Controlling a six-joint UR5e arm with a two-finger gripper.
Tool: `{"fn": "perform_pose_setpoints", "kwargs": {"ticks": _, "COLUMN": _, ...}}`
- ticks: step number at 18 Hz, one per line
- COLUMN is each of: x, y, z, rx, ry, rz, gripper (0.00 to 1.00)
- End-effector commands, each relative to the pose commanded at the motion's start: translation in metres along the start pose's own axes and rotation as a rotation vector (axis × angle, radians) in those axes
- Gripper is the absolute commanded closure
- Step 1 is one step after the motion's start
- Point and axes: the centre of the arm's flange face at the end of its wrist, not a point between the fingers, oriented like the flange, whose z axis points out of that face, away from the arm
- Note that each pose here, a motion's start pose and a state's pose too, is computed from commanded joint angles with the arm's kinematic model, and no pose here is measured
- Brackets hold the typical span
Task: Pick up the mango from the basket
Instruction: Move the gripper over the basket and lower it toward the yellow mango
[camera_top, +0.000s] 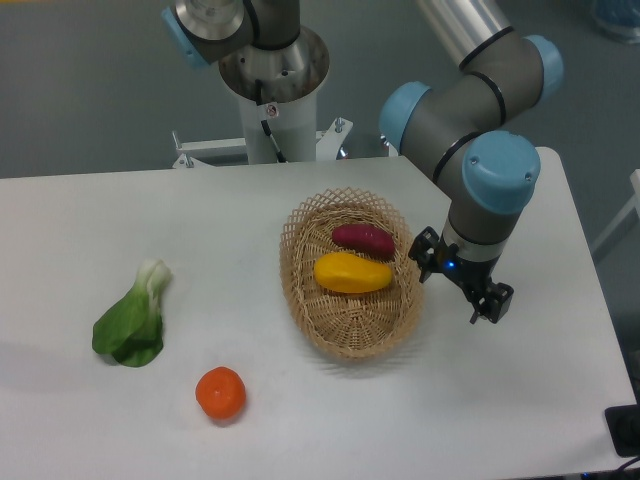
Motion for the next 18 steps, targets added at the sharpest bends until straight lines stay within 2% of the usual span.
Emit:
{"fn": "perform_pose_setpoints", "kwargs": {"ticks": 6, "x": 0.045, "y": 0.002, "z": 0.024, "rx": -0.002, "ry": 0.02, "rz": 0.027, "gripper": 0.0}}
{"fn": "perform_pose_setpoints", "kwargs": {"ticks": 9, "x": 0.063, "y": 0.003, "z": 0.036, "rx": -0.002, "ry": 0.005, "rz": 0.079, "gripper": 0.0}}
{"fn": "perform_pose_setpoints", "kwargs": {"ticks": 13, "x": 0.093, "y": 0.009, "z": 0.047, "rx": -0.012, "ry": 0.041, "rz": 0.156, "gripper": 0.0}}
{"fn": "perform_pose_setpoints", "kwargs": {"ticks": 18, "x": 0.11, "y": 0.009, "z": 0.06, "rx": -0.007, "ry": 0.072, "rz": 0.155, "gripper": 0.0}}
